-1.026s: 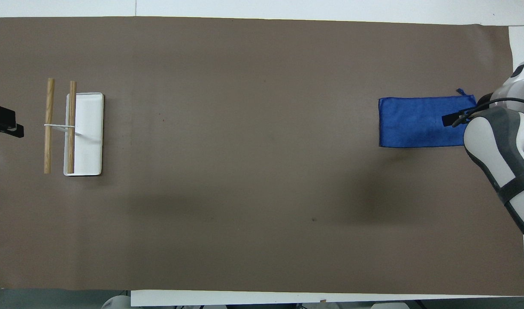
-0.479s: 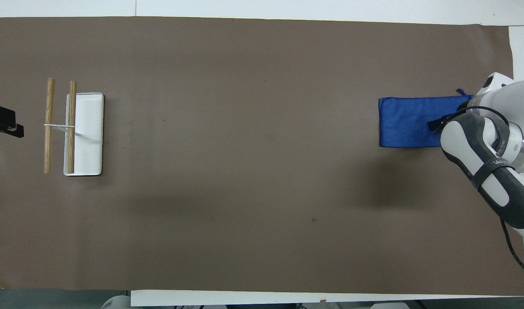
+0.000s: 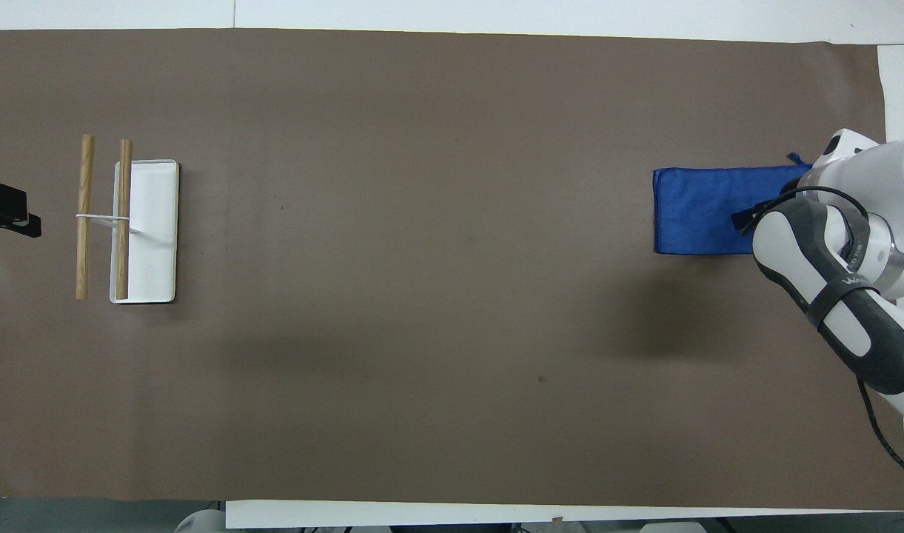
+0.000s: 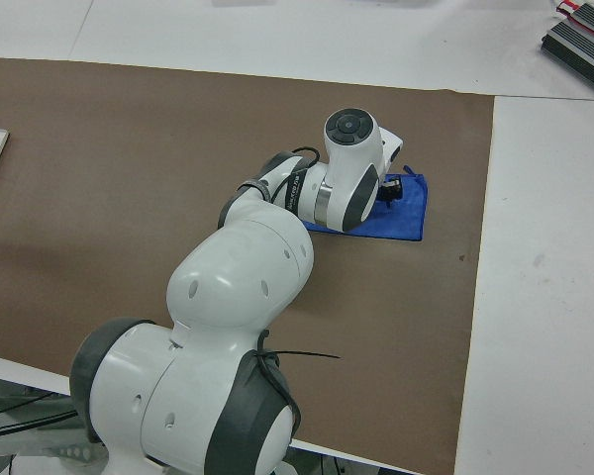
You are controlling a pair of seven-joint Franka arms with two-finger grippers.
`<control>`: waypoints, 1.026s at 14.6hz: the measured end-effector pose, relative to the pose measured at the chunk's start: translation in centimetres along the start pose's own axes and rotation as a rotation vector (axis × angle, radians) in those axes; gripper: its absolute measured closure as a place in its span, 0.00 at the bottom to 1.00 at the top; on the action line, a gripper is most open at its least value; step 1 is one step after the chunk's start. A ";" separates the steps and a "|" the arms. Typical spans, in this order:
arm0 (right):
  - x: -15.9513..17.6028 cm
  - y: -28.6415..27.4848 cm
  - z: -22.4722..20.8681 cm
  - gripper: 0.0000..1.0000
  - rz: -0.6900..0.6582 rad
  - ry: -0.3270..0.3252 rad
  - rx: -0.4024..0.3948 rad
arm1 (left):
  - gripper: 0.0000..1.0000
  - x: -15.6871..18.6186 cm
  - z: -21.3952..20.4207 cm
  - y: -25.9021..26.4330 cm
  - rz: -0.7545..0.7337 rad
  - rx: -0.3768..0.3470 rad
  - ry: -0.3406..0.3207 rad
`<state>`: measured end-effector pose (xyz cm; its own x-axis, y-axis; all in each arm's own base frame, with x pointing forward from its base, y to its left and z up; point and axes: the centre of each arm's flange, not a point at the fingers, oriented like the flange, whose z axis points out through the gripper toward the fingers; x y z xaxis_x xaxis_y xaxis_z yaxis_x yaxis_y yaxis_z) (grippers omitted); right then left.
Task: Right arm passes towel to left arm to hang
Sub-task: 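Close the right gripper on the blue towel's edge and lift, then carry the towel with the right gripper toward the left gripper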
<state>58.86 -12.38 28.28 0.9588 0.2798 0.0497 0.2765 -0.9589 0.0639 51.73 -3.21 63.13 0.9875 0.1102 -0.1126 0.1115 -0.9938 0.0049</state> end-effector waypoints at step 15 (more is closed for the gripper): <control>3.1 -4.6 -5.5 0.89 0.156 -0.149 0.190 | 0.00 0.0 0.0 0.0 0.000 0.000 0.000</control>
<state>60.22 -6.87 33.67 0.9860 0.1314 -0.1032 0.1186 -0.9855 -0.1215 51.73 -3.21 63.13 0.9875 0.1102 -0.1126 0.1115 -0.9938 0.0049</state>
